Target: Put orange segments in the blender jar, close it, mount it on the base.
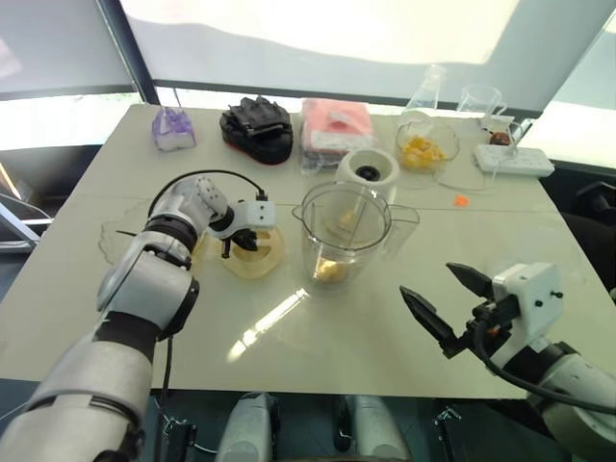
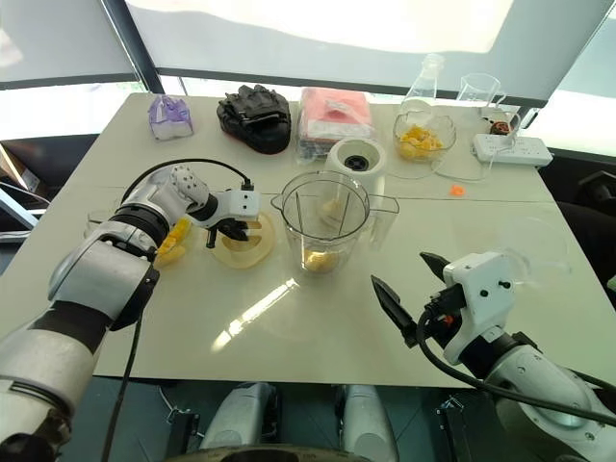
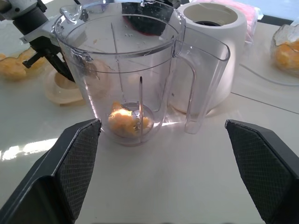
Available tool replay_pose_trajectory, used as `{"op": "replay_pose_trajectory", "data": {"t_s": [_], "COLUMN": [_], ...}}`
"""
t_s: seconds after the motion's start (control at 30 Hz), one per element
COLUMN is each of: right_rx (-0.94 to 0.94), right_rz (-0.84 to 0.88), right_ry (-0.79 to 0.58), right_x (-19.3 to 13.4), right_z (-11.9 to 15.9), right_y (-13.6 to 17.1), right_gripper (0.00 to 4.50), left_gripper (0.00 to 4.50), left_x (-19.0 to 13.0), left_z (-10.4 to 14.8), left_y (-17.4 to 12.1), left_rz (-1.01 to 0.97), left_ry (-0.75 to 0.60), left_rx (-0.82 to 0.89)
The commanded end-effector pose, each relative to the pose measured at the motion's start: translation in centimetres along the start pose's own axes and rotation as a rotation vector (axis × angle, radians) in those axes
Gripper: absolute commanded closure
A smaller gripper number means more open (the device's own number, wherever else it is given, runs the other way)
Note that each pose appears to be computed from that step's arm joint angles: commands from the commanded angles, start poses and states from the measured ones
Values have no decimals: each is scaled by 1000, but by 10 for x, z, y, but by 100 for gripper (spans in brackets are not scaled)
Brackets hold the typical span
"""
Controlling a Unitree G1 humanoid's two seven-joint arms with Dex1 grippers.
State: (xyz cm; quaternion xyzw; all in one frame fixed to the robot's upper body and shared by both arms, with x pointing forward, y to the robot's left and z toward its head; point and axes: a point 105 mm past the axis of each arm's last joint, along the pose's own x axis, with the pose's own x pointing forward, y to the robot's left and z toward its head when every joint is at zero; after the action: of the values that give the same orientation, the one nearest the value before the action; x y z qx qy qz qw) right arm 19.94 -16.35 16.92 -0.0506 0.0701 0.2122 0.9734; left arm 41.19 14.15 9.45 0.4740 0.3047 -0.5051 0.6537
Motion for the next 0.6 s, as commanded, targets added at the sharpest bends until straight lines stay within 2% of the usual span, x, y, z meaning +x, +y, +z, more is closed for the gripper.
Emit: {"op": "replay_pose_trajectory", "data": {"t_s": [0.03, 0.17, 0.27, 0.4, 0.6], "right_rx": [-26, -23, -16, -11, -17], "right_rz": [1, 2, 0, 23, 28], "right_ry": [-32, -37, -36, -6, -1], "right_x": [0, 5, 10, 18, 26], "right_z": [7, 6, 2, -8, -11], "right_y": [1, -3, -7, -8, -8], "right_gripper": [0, 0, 0, 0, 0], "left_gripper": [427, 427, 427, 427, 427], "left_x": [-1, -26, -64, -109, -145], "left_z": [-2, 19, 45, 72, 91], "left_y": [0, 18, 39, 62, 75], "left_rz": [7, 52, 115, 239, 341], "left_ry": [-7, -86, -157, -188, -208], "left_rx": [-5, 39, 110, 205, 277]}}
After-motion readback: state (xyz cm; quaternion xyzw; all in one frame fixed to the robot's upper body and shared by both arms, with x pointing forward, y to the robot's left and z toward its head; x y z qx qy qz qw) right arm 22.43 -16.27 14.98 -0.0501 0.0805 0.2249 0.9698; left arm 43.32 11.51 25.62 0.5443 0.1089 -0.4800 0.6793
